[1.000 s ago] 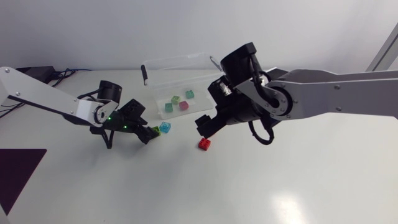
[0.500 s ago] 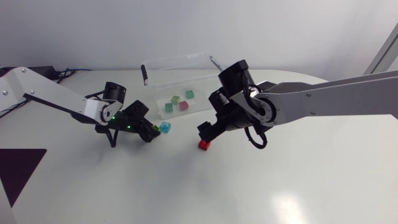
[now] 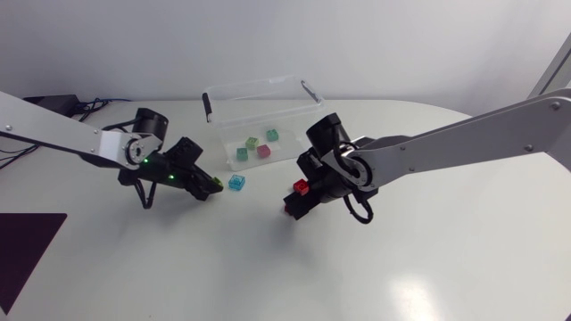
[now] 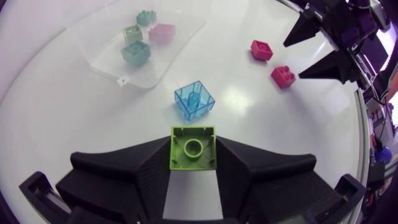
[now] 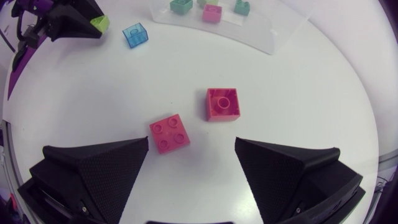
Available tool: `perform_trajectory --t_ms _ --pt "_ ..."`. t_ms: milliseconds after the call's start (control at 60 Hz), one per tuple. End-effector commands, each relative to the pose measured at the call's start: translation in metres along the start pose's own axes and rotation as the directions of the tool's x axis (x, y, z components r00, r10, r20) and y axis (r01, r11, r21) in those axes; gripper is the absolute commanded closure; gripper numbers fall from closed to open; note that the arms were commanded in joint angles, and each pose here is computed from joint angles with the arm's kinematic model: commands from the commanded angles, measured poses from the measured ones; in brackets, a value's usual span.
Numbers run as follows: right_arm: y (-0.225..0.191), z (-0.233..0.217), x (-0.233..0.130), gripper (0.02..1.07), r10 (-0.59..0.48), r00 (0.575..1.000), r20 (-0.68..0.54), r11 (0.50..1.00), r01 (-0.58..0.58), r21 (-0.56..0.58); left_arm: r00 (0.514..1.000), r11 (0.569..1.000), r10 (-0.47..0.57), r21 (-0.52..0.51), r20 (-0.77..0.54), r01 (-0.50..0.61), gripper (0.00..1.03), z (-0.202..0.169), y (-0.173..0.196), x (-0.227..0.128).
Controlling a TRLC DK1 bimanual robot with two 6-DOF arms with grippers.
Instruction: Place the duplo bricks in the container
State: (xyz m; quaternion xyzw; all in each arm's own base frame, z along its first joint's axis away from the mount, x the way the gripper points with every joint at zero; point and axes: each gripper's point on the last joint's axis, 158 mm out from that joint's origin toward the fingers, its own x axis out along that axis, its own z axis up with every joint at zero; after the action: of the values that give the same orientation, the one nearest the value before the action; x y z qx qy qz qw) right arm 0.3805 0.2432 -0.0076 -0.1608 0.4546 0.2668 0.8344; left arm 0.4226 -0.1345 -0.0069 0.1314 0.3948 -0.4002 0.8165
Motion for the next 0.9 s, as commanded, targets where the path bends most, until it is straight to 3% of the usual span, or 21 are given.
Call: perform_trajectory --t_ms 0,383,650,883 --pt "0.004 0.009 0.006 0.07 0.024 1.000 0.017 1.000 -0.025 0.011 0.999 1.000 0.000 -0.014 0.040 0.000 0.83 0.013 -0.005 -0.022" --pt "0.019 -0.003 0.020 0.07 0.124 0.991 -0.048 0.990 -0.127 -0.057 0.985 0.997 0.050 -0.065 0.164 -0.040 0.83 0.061 -0.026 -0.085" --pt "0.024 -0.002 0.020 0.13 0.158 0.983 -0.092 0.979 -0.168 -0.113 0.968 0.993 0.075 -0.103 0.238 -0.051 0.83 0.097 -0.024 -0.109" --pt "0.028 -0.005 0.023 0.18 0.191 0.966 -0.176 0.964 -0.219 -0.152 0.968 0.993 0.075 -0.111 0.241 -0.049 0.83 0.102 -0.028 -0.118"
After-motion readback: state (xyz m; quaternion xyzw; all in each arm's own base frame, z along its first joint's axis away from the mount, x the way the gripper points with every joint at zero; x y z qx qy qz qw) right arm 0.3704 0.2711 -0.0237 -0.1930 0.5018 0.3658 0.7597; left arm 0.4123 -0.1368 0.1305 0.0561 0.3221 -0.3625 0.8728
